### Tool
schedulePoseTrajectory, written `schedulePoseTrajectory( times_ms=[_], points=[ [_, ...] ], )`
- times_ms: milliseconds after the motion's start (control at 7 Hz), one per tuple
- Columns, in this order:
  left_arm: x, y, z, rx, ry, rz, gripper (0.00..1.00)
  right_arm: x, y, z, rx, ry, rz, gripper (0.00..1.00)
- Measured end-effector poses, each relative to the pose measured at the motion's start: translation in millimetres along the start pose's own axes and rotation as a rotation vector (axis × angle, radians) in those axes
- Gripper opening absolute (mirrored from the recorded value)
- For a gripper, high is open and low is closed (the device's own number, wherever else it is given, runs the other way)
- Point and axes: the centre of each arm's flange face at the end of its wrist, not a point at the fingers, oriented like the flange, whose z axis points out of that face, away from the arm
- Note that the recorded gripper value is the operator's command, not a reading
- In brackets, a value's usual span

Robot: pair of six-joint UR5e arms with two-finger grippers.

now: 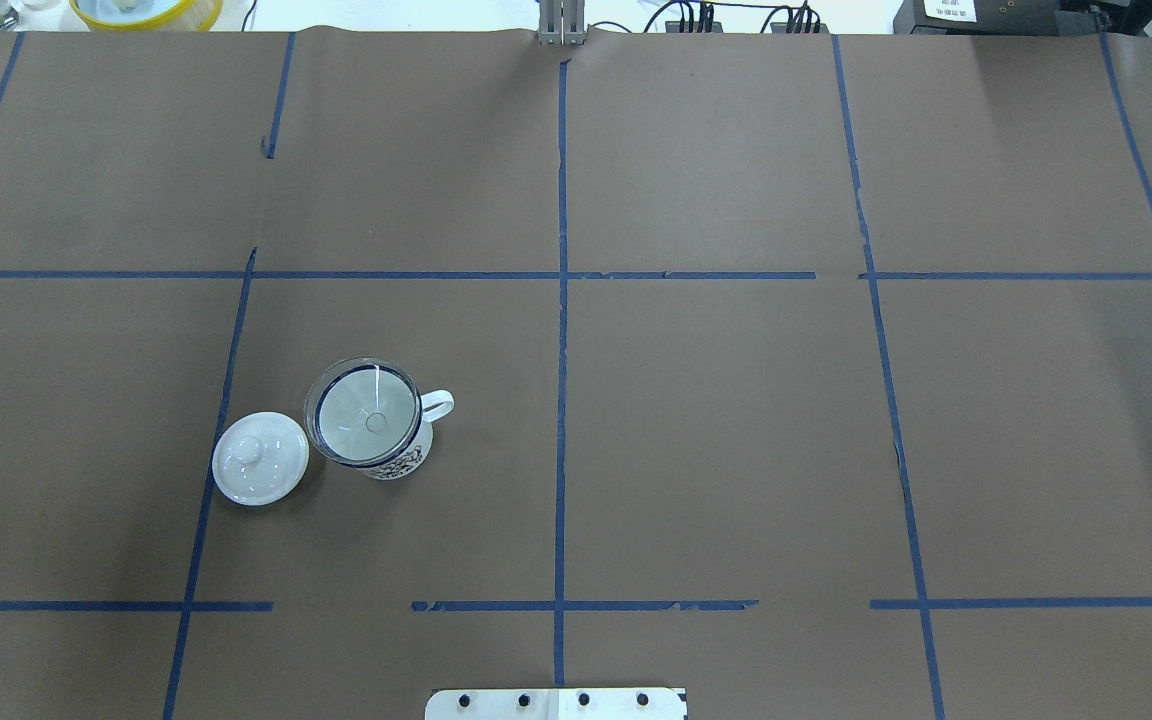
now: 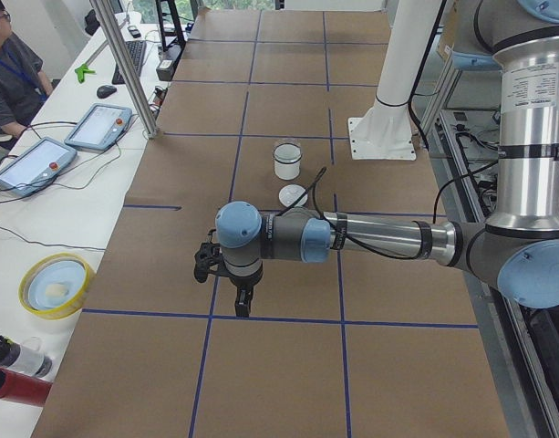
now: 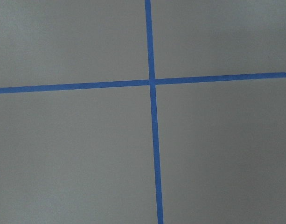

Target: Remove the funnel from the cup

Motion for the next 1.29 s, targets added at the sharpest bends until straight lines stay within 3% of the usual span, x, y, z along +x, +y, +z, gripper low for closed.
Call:
schedulePoseTrajectory(
  times_ms=[714,857,1286],
  points=[
    [8,0,-10,0.022,0.001,0.021,1.00,0,0,0,0.000,0.000,0.000,1.00],
    [20,-9,-20,0.048,0.003,0.047,1.00,0,0,0,0.000,0.000,0.000,1.00],
    [74,-57,-73,0.226,-0.003,0.205,1.00,0,0,0,-0.001,0.000,0.001,1.00]
  ],
)
